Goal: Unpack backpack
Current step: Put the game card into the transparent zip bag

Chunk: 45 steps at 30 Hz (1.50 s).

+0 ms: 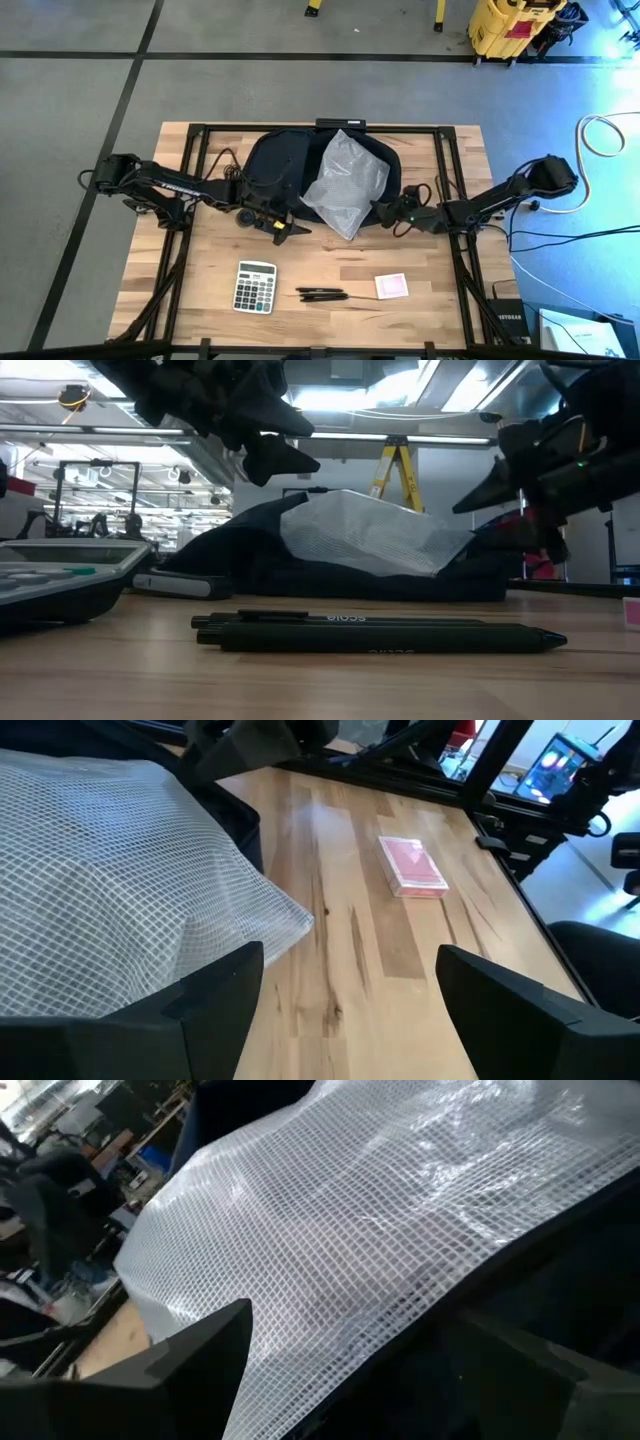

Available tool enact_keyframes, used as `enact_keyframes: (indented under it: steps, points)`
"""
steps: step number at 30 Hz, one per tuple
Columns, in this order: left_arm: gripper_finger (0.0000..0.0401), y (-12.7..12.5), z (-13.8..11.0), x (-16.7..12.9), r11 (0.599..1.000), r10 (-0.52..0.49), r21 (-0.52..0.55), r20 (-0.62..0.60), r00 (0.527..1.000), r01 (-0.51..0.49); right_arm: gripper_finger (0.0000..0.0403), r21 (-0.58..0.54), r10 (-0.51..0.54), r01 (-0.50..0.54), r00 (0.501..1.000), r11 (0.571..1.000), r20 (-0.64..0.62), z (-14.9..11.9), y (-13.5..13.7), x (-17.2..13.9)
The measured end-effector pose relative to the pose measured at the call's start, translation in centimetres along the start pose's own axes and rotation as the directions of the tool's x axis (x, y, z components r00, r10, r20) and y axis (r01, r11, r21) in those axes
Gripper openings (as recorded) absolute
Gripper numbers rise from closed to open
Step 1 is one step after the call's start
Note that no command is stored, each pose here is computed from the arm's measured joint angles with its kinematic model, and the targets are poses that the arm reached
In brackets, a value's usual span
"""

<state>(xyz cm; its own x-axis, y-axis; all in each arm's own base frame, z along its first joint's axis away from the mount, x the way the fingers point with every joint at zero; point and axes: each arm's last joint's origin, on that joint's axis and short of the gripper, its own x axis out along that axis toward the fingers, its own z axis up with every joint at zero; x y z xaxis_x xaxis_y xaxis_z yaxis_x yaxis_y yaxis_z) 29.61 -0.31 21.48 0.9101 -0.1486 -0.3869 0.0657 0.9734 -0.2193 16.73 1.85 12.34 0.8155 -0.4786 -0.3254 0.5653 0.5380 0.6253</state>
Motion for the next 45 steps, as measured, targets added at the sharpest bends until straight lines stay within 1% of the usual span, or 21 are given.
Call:
enact_keyframes:
  steps: [4,7,10,11,13,15,18,19,20,22,25,27,29,31,33,34,36,38,40,42,45]
  points:
    - [0.0285,-0.4,-0.1,0.1,1.000,-0.009,0.004,-0.002,1.000,0.009,0.0304,0.012,0.001,-0.001,1.000,1.000,-0.020,0.4,-0.3,0.4]
    - [0.0285,-0.6,-0.1,0.1,1.000,-0.013,0.002,-0.004,1.000,0.013,0.0301,-0.002,0.034,-0.034,0.999,0.999,-0.004,0.9,0.0,0.6]
    - [0.0285,-0.8,-0.2,0.1,1.000,-0.012,0.001,-0.004,1.000,0.012,0.0274,-0.027,0.063,-0.063,0.998,0.998,0.002,1.3,0.4,0.9]
    - [0.0285,-0.8,-0.2,0.1,1.000,-0.006,0.002,-0.003,1.000,0.006,0.0258,-0.034,0.075,-0.075,0.997,0.997,-0.001,1.6,0.7,1.0]
    - [0.0285,-0.8,-0.2,0.1,1.000,0.002,0.001,-0.001,1.000,-0.002,0.0211,-0.038,0.089,-0.090,0.996,0.995,-0.014,1.9,1.2,1.4]
    - [0.0285,-0.8,-0.2,0.1,1.000,0.004,-0.003,-0.001,1.000,-0.004,0.0152,-0.053,0.100,-0.101,0.995,0.993,-0.029,2.3,1.6,1.6]
    - [0.0285,-0.8,-0.2,0.1,1.000,0.005,-0.007,-0.001,1.000,-0.005,0.0050,-0.086,0.139,-0.141,0.990,0.986,-0.026,2.9,2.6,1.9]
    - [0.0285,-0.8,-0.2,0.1,1.000,0.006,-0.009,-0.001,1.000,-0.006,0.0026,-0.107,0.153,-0.155,0.988,0.982,-0.027,3.1,3.0,2.0]
    - [0.0285,-0.8,-0.2,0.1,1.000,0.006,-0.011,-0.001,1.000,-0.006,0.0015,-0.133,0.164,-0.165,0.986,0.977,-0.024,3.3,3.4,2.1]
    - [0.0285,-0.8,-0.2,0.1,1.000,0.006,-0.014,-0.001,1.000,-0.006,0.0014,-0.168,0.198,-0.199,0.980,0.966,-0.025,3.7,4.2,2.2]
    - [0.0285,-0.8,-0.1,0.1,1.000,0.006,-0.014,0.001,1.000,-0.006,0.0004,-0.225,0.269,-0.274,0.962,0.935,-0.051,4.5,5.9,2.3]
    - [0.0285,-0.9,0.1,-0.2,1.000,0.000,-0.015,0.012,1.000,0.000,0.0002,-0.249,0.316,-0.326,0.945,0.912,-0.083,5.2,7.3,2.5]
    - [0.0285,-1.2,0.7,-0.7,0.999,-0.031,-0.028,0.035,0.999,0.032,0.0001,-0.283,0.332,-0.359,0.933,0.889,-0.139,6.0,8.9,2.6]
    - [0.0285,-1.5,1.4,-1.7,0.997,-0.068,-0.044,0.070,0.995,0.071,0.0001,-0.331,0.293,-0.352,0.932,0.876,-0.216,6.8,10.4,2.7]
    - [0.0285,-2.0,2.4,-2.9,0.992,-0.105,-0.052,0.117,0.988,0.112,0.0000,-0.371,0.214,-0.313,0.935,0.874,-0.284,7.9,11.8,2.5]
    - [0.0285,-2.3,2.8,-3.6,0.991,-0.119,-0.049,0.140,0.983,0.127,0.0000,-0.399,0.176,-0.299,0.932,0.867,-0.317,8.4,12.4,2.3]
    - [0.0285,-3.0,3.8,-5.1,0.988,-0.145,-0.029,0.197,0.970,0.154,0.0000,-0.468,0.107,-0.282,0.924,0.838,-0.367,9.1,13.5,1.5]
    - [0.0285,-3.6,4.6,-6.7,0.985,-0.167,0.005,0.256,0.952,0.171,0.0000,-0.525,0.044,-0.261,0.920,0.810,-0.390,9.7,14.3,0.7]
    - [0.0285,-4.0,5.5,-8.4,0.985,-0.169,0.032,0.317,0.933,0.168,0.0000,-0.561,0.024,-0.267,0.916,0.783,-0.401,10.6,15.2,0.0]
    - [0.0285,-3.8,6.2,-9.9,0.990,-0.142,0.041,0.377,0.915,0.137,0.0000,-0.594,0.023,-0.280,0.915,0.754,-0.402,11.7,16.1,-0.5]
    - [0.0285,-3.3,6.8,-11.6,0.993,-0.106,0.004,0.430,0.897,0.116,0.0000,-0.639,0.023,-0.309,0.910,0.704,-0.414,13.2,17.1,-1.4]
